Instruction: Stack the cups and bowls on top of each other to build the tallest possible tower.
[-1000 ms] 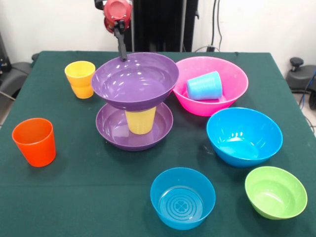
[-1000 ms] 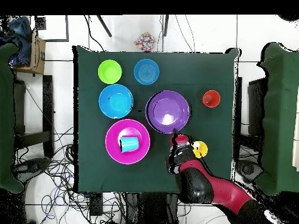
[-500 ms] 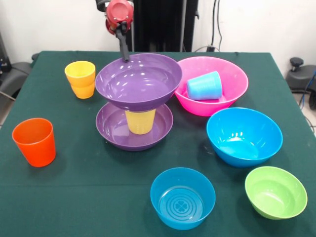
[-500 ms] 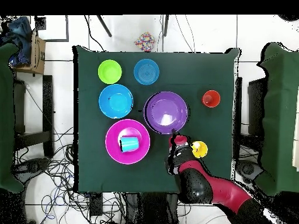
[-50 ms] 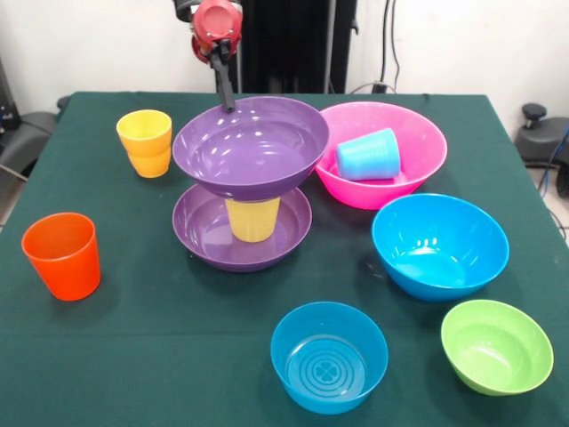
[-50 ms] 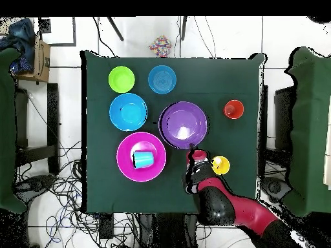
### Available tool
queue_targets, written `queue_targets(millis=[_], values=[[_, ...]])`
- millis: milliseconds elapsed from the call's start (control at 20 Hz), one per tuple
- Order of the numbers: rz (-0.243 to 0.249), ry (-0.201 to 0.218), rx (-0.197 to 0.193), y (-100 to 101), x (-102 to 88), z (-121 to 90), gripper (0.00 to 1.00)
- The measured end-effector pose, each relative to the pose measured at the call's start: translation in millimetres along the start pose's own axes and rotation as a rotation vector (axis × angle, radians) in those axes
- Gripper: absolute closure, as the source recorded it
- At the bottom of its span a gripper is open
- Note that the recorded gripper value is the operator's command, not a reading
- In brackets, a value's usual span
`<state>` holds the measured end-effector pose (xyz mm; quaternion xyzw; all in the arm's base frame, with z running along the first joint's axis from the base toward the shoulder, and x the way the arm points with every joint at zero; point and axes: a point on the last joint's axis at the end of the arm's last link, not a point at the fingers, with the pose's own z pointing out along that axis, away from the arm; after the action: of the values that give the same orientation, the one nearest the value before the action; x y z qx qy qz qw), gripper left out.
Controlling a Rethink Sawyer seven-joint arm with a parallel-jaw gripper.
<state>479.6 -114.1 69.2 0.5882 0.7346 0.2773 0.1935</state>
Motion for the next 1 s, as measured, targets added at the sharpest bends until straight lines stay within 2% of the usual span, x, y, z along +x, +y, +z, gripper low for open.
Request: queue_targets(millis=[700,750,1000], values=[[-0.004,-0.011,0.003,-0.4,-3.5,-2.1,1.0],[-0.005,-0.014,0.004,-0.3,-4.3,-2.7,0.0],[-0.007,-0.015,0.003,0.2,-4.6,-2.9,0.0]])
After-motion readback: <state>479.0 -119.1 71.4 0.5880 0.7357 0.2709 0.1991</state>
